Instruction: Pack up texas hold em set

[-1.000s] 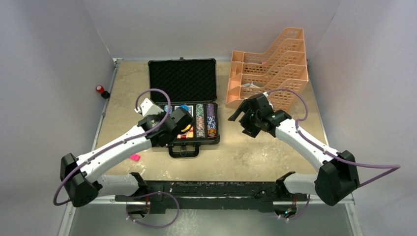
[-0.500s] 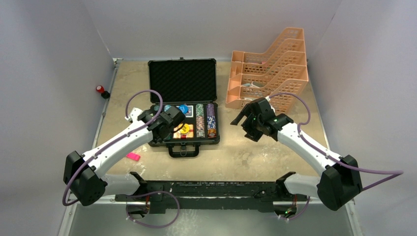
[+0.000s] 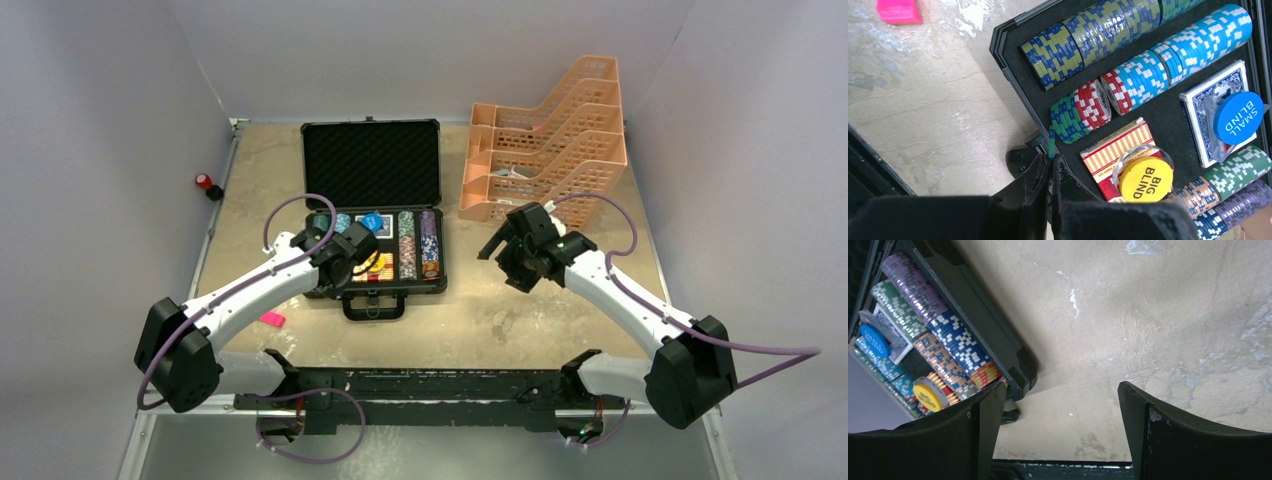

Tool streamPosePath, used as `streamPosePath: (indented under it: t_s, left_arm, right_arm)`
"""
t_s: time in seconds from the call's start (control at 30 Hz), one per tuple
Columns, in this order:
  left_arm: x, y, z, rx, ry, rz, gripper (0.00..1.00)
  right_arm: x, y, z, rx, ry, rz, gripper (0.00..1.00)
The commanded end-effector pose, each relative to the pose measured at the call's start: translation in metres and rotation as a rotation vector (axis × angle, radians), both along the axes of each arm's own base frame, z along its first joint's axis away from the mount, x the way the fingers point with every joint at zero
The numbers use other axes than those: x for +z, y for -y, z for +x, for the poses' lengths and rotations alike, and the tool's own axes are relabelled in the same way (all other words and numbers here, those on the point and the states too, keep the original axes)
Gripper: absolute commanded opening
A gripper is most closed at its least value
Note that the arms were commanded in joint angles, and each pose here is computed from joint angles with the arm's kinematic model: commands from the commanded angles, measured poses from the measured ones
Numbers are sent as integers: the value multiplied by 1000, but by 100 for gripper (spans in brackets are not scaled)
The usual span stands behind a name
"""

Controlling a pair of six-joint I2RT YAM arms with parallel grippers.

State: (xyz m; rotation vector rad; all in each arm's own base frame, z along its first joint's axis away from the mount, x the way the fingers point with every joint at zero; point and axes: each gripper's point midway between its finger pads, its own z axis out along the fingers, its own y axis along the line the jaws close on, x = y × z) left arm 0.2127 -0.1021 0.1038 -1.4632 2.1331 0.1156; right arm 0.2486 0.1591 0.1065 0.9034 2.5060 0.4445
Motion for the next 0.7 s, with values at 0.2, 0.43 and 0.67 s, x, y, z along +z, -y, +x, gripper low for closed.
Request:
streamPosePath:
  t_s: [0.2,0.43,0.67]
  left_arm:
    - [3,-1,18,20,59,25,0]
    - [2,-5,17,31,54,36,0]
    - [-3,-5,1,44,2,-7,0]
  right_arm:
    - [14,13,6,-65,27,-46,83]
    - [10,11,7,-60,18,-43,82]
    - [5,12,5,-58,-6,-54,82]
